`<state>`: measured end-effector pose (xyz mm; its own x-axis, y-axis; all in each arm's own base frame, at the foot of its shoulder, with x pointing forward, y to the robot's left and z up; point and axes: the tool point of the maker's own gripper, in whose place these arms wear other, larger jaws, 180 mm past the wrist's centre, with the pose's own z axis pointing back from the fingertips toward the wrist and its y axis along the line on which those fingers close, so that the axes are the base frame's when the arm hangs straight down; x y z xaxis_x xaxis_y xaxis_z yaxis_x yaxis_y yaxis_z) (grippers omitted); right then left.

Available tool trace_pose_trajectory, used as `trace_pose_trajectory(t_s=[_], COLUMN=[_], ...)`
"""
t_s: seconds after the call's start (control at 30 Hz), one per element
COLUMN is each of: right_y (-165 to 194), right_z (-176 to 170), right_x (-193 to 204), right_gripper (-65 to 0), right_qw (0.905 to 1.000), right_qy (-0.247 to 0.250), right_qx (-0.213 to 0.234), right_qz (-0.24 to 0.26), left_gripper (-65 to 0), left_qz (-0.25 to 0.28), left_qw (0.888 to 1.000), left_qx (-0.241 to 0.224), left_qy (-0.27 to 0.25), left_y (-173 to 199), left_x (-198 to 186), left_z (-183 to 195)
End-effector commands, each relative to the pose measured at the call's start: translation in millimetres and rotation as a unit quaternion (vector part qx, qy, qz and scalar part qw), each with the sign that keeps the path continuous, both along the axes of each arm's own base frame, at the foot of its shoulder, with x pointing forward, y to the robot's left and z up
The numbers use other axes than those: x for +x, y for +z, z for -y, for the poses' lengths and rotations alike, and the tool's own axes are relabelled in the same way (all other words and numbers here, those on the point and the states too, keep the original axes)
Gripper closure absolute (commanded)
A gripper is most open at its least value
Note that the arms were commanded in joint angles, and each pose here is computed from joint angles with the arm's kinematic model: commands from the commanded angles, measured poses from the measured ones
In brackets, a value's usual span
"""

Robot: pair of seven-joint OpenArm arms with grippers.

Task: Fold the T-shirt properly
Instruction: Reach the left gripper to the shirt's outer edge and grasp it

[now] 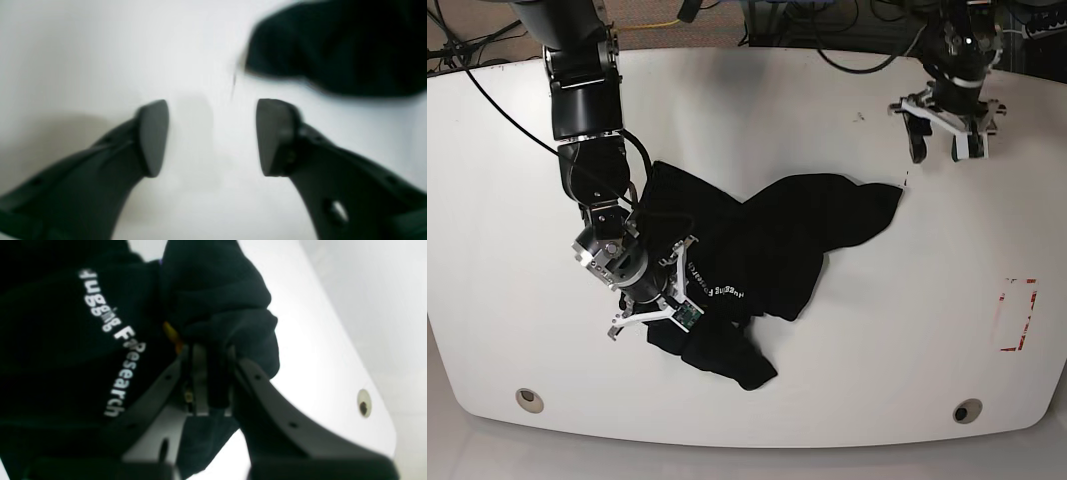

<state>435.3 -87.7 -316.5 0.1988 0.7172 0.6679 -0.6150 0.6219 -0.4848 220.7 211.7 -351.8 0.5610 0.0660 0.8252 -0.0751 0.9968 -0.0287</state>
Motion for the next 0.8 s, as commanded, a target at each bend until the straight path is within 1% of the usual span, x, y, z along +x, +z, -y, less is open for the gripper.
trace_pose_trajectory(t_s=[0.0, 0.13, 0.3, 0.37, 0.5, 0.7, 0.77], right_y=[21.4, 20.3, 20.4, 20.2, 21.8, 25.1, 20.8], right_z=[1.5, 1.2, 0.3, -0.1, -0.5, -0.8, -1.1], right_x=[8.6, 7.3, 7.3, 7.2, 7.3, 6.7, 3.2], right_gripper=[-1.4, -1.4, -1.4, -1.4, -1.4, -1.4, -1.4], right_qw=[0.9996, 0.9997, 0.9997, 0.9997, 0.9997, 0.9995, 0.9997], right_qy=[-0.002, -0.005, -0.005, -0.005, -0.005, -0.004, -0.003], right_qx=[0.003, 0.000, 0.002, 0.002, 0.002, 0.002, 0.003], right_qz=[0.027, 0.024, 0.024, 0.023, 0.025, 0.030, 0.025], left_gripper=[-41.5, -42.1, -42.1, -42.1, -42.1, -41.8, -41.7], left_qz=[0.025, 0.015, -0.017, -0.023, -0.043, -0.077, -0.087], left_qw=[1.000, 1.000, 0.999, 0.999, 0.996, 0.993, 0.992], left_qx=[-0.003, -0.014, -0.031, -0.036, -0.044, -0.058, -0.061], left_qy=[-0.001, -0.003, -0.023, -0.029, -0.065, -0.066, -0.075], left_y=[15.9, 18.4, 2.8, -3.3, -21.3, -48.3, -55.0], left_x=[26.5, 55.9, 80.5, 86.1, 94.9, 97.6, 98.6], left_z=[0.1, 1.9, 17.0, 21.0, 35.6, 35.8, 42.5])
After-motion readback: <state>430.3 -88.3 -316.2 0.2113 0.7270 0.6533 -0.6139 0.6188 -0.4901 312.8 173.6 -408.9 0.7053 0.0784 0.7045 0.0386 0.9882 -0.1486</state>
